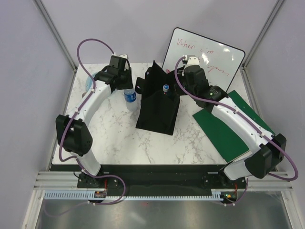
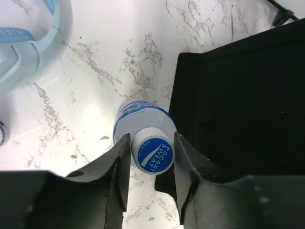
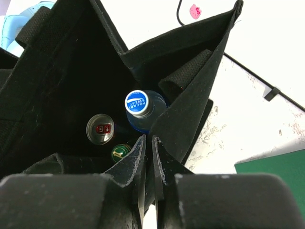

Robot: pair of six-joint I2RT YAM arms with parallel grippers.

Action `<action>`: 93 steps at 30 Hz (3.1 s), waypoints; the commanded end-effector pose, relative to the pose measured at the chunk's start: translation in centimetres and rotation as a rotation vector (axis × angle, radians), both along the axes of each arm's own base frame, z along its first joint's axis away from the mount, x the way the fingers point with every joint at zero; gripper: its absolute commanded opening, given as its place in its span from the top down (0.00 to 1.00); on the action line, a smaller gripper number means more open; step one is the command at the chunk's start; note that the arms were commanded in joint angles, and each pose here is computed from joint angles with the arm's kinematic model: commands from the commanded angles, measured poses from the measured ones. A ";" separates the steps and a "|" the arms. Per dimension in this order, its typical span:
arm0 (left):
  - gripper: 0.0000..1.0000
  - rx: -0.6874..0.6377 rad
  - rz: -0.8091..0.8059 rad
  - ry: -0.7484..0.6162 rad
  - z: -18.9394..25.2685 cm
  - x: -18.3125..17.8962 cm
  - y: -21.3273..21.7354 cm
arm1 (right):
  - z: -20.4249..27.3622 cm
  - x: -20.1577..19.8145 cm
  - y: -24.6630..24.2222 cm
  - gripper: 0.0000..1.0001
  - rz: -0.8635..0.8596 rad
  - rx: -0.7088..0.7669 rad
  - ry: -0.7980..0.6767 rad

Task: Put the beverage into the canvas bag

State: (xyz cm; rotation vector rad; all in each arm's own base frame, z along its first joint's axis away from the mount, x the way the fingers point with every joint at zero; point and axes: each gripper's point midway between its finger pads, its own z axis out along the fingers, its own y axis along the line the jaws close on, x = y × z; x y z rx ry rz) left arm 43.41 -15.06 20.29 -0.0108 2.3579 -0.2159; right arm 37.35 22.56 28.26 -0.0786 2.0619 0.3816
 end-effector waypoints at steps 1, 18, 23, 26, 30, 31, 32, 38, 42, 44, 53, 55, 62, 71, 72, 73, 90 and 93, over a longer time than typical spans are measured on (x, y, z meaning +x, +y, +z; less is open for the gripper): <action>0.66 0.031 0.000 -0.037 0.7 0.6 0.2 | 0.6 -0.7 -0.8 0.85 -0.006 -0.016 -0.017; 0.98 0.111 0.070 -0.240 13.1 -0.6 2.2 | -0.2 -0.6 0.6 0.91 0.061 -0.003 -0.005; 0.98 0.117 0.068 -0.359 18.6 -2.0 2.0 | -1.0 -0.7 0.9 0.94 0.079 -0.003 0.013; 0.98 0.086 0.058 -0.445 22.5 -3.1 1.5 | -1.0 -1.0 1.3 1.00 0.104 0.003 0.018; 0.98 0.048 0.028 -0.565 27.5 -4.7 0.4 | -0.8 -1.1 1.5 1.00 0.116 0.011 0.012; 0.98 0.050 0.002 -0.589 28.4 -5.3 -0.3 | -0.9 -1.1 1.6 1.00 0.120 0.010 0.012; 0.98 0.031 0.002 -0.631 30.1 -5.9 -0.3 | -0.8 -1.0 1.6 1.00 0.117 0.014 0.011; 0.98 0.014 0.011 -0.768 35.4 -8.0 0.6 | -1.0 -1.0 1.8 1.00 0.121 0.017 0.017; 0.98 -0.014 -0.038 -0.813 36.9 -9.1 0.0 | -1.1 -0.8 2.1 1.00 0.131 0.024 0.021; 0.98 -0.051 -0.068 -0.822 37.3 -9.7 -0.5 | -1.2 -0.9 2.4 1.00 0.140 0.026 0.021; 0.98 -0.204 -0.131 -0.909 40.6 -11.5 -1.9 | -1.4 -1.1 3.2 1.00 0.176 0.031 0.029; 0.98 -0.235 -0.154 -0.907 40.7 -11.6 -2.6 | -1.5 -1.2 3.2 1.00 0.182 0.031 0.031; 0.98 -0.322 -0.187 -0.914 41.4 -11.5 -4.1 | -1.8 -1.4 3.2 1.00 0.182 0.027 0.036; 0.98 -0.404 -0.262 -0.860 40.1 -10.5 -7.3 | -0.7 -1.3 2.6 1.00 0.145 0.041 0.011; 0.98 -0.399 -0.270 -0.841 39.2 -10.1 -7.9 | -0.5 -1.3 2.5 1.00 0.144 0.042 0.008; 0.98 -0.404 -0.274 -0.845 39.2 -9.9 -8.2 | -0.4 -1.3 2.4 1.00 0.135 0.041 0.004; 0.98 -0.307 -0.346 -0.755 29.5 -3.6 -13.2 | 1.7 -2.1 1.5 1.00 0.116 0.076 -0.049; 0.98 -0.281 -0.356 -0.768 27.1 -2.9 -13.8 | 2.0 -2.1 1.4 1.00 0.120 0.074 -0.058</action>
